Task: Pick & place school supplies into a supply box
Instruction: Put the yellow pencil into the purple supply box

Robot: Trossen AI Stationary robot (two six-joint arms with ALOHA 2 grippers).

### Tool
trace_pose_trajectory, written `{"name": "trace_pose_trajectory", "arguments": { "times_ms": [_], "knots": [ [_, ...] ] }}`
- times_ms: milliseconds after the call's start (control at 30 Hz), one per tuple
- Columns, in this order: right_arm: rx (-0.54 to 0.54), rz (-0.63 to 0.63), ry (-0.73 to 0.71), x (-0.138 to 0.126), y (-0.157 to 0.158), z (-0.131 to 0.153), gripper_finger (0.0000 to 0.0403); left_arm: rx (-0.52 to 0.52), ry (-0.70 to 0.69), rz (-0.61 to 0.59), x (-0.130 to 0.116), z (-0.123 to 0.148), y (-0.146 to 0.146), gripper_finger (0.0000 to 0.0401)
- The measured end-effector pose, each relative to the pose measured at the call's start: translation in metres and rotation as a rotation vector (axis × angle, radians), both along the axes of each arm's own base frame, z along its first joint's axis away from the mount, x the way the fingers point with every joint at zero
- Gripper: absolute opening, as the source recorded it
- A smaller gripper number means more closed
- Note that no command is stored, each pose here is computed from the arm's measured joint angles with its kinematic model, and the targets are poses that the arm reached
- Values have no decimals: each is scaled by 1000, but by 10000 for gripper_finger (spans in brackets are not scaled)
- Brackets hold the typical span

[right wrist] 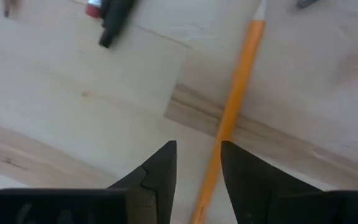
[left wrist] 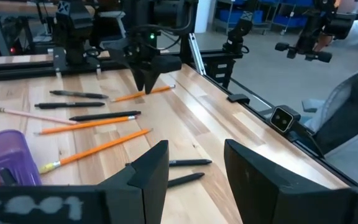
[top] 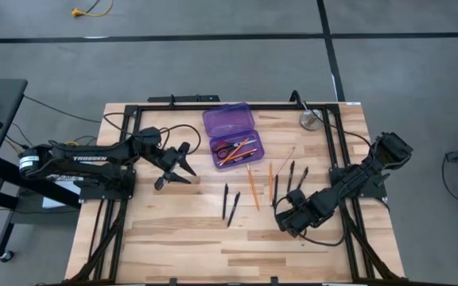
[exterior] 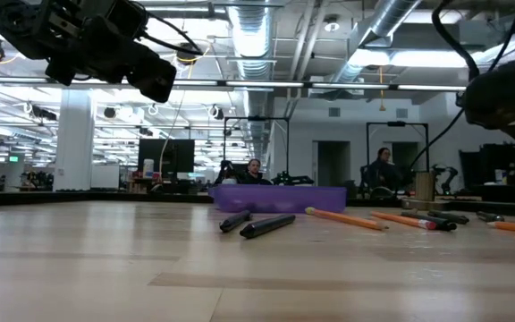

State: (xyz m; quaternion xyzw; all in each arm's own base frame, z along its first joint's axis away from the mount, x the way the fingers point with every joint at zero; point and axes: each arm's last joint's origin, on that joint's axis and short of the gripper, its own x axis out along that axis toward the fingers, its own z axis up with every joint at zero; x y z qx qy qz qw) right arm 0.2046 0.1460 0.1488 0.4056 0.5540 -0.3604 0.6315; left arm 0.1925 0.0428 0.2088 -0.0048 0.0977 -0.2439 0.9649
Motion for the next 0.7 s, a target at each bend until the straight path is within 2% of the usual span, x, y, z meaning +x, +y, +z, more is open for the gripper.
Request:
{"name": "trace_pose_trajectory", "arguments": {
  "times_ms": [200,433,700],
  "knots": [
    [-17,0,30,-2,-1,-2,119,-1,0,1,0,0,0,144],
    [2,4,171,1,5,-25,119,-3,1,1,0,0,0,144],
    [-34,-34,170,5,8,-21,106,-5,1,3,0,0,0,144]
  ]
}}
